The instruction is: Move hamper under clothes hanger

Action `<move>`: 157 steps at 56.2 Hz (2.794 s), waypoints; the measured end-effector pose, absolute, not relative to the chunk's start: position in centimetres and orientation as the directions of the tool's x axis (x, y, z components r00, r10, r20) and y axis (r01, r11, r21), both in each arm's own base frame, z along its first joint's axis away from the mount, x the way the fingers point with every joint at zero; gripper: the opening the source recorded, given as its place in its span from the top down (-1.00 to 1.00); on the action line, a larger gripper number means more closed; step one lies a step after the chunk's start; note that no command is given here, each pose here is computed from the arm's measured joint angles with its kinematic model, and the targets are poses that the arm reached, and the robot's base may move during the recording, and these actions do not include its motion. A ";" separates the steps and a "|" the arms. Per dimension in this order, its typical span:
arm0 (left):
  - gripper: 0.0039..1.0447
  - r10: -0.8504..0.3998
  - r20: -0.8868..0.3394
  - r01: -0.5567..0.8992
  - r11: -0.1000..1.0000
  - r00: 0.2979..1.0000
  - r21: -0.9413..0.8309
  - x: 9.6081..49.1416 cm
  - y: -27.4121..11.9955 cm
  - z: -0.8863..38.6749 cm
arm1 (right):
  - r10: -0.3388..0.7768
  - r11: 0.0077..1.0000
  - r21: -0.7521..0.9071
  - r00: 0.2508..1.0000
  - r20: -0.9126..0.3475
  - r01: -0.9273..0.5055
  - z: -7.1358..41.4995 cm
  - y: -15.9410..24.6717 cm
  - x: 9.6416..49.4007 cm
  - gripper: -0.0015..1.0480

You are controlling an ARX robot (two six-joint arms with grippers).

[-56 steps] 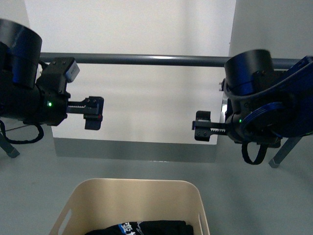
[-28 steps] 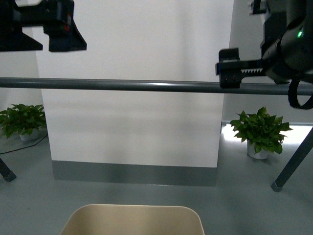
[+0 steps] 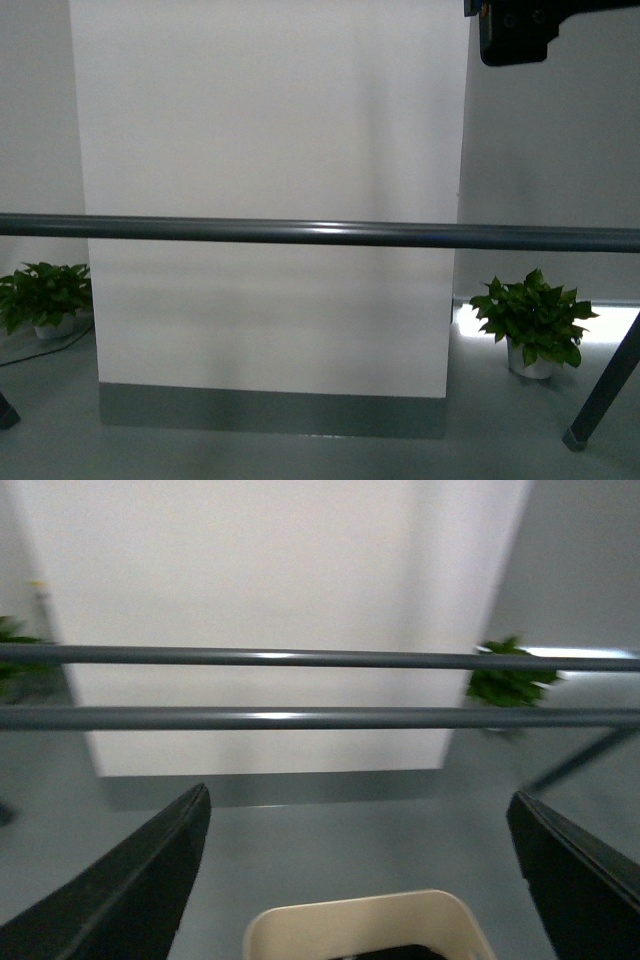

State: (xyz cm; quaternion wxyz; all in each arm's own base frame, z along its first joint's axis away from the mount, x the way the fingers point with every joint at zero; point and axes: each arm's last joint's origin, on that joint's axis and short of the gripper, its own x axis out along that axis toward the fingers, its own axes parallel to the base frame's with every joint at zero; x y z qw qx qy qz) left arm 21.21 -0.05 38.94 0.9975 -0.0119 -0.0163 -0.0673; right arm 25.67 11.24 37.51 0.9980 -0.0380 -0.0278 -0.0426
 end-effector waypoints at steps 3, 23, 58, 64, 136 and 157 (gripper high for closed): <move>-0.55 -0.043 0.043 0.044 0.999 0.998 -0.018 20.3 0.0 38.0 | -0.010 0.998 -0.054 0.999 0.043 0.013 36.4 10.3 24.7 -0.50; 0.62 -0.001 -0.003 0.001 1.000 1.000 -0.013 17.0 0.0 27.5 | 0.009 1.000 -0.013 1.000 0.002 -0.009 26.8 4.5 19.8 0.65; 0.94 0.000 0.001 0.000 1.000 1.000 -0.007 13.0 0.0 19.7 | 0.013 1.000 -0.010 1.000 -0.006 -0.013 19.3 0.2 14.2 0.96; 0.94 0.000 0.002 0.000 1.000 1.000 -0.007 12.6 0.0 19.2 | -0.002 1.000 -0.010 1.000 -0.006 0.002 18.9 0.0 13.7 0.96; 0.94 0.002 0.015 -0.001 1.000 1.000 -0.006 9.7 0.0 16.9 | 0.000 1.000 -0.010 1.000 0.002 0.000 16.5 0.0 9.8 0.96; 0.83 0.002 0.016 -0.002 1.000 1.000 -0.006 9.7 0.0 16.9 | 0.000 1.000 -0.010 1.000 0.003 0.000 16.5 0.0 9.8 0.96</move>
